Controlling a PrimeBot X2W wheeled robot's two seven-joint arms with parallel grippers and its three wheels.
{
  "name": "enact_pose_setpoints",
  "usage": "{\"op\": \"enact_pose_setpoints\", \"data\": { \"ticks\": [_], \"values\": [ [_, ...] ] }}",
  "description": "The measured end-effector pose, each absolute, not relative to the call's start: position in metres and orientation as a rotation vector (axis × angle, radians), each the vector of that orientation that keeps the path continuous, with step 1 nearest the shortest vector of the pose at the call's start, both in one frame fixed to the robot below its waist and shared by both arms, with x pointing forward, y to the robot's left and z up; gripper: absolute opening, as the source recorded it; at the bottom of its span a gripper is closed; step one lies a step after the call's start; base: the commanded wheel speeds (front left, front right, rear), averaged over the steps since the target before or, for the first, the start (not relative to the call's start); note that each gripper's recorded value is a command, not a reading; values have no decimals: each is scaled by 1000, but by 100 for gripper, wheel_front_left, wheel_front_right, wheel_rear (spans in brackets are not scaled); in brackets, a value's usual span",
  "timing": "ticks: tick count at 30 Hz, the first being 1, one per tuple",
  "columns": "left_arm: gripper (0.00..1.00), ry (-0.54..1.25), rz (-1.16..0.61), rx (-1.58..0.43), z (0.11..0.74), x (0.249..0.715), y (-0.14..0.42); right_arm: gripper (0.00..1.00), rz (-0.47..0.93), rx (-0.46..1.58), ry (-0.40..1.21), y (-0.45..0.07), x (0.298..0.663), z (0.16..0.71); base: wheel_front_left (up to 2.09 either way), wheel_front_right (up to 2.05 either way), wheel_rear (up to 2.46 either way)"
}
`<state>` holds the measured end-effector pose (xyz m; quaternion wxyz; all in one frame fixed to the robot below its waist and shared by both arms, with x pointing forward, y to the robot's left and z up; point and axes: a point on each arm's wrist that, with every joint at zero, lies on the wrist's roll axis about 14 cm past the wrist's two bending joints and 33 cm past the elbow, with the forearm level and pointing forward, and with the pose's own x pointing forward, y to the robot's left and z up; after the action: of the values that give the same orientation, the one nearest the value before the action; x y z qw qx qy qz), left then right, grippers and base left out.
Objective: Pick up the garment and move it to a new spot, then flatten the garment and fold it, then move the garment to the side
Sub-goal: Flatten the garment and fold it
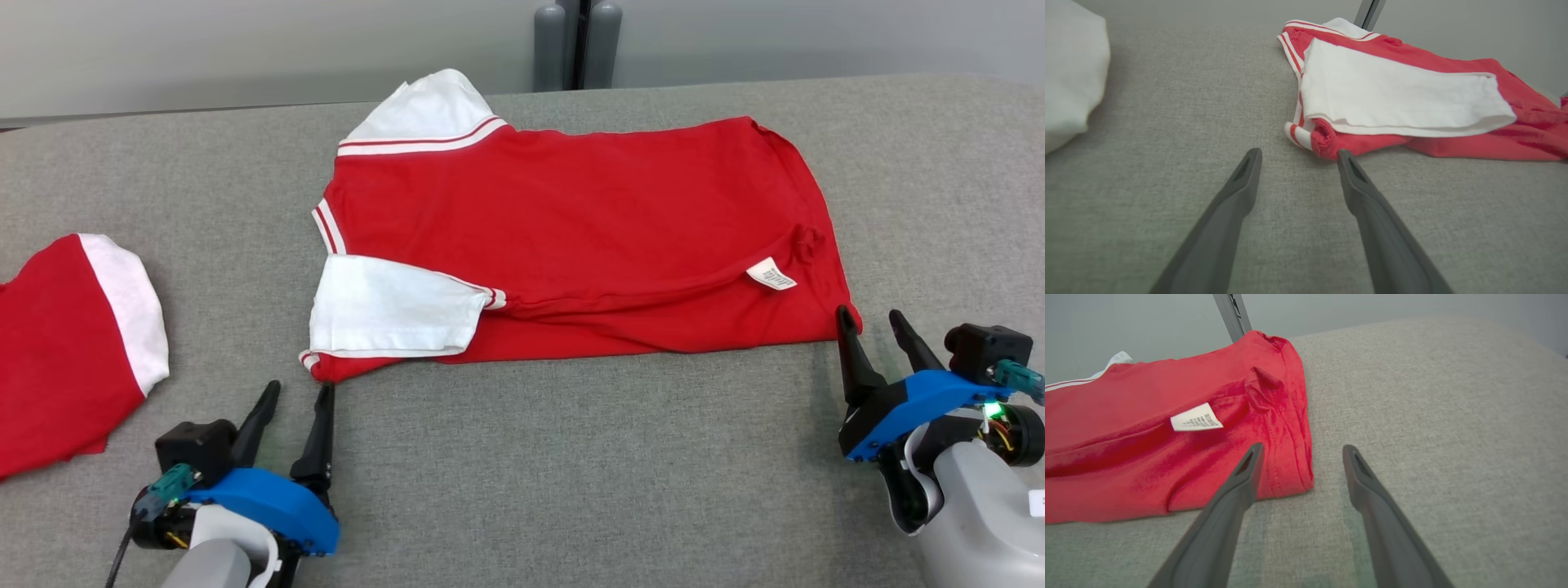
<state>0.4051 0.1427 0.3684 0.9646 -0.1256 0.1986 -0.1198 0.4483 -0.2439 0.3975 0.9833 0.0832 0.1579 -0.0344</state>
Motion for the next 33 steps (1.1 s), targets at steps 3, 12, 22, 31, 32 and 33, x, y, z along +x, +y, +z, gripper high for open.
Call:
{"op": "enact_pose_setpoints", "data": {
  "ticks": [3,12,22,31,32,33],
  "values": [
    [100,413,-255,-261,366,406,136,100,-64,155,340,-243,449,392,0,0,0],
    [100,433,-271,-281,362,417,125,100,-39,128,400,-233,452,377,0,0,0],
    [0,452,-266,-306,359,426,122,0,-21,166,405,-217,459,374,0,0,0],
    [0,353,-257,-333,391,416,130,0,-27,220,306,-219,453,403,0,0,0],
    [0,342,-257,-331,394,413,132,0,-26,223,292,-219,451,407,0,0,0],
    [0,328,-257,-331,398,411,132,0,-25,225,281,-220,447,410,0,0,0]
  ]
}}
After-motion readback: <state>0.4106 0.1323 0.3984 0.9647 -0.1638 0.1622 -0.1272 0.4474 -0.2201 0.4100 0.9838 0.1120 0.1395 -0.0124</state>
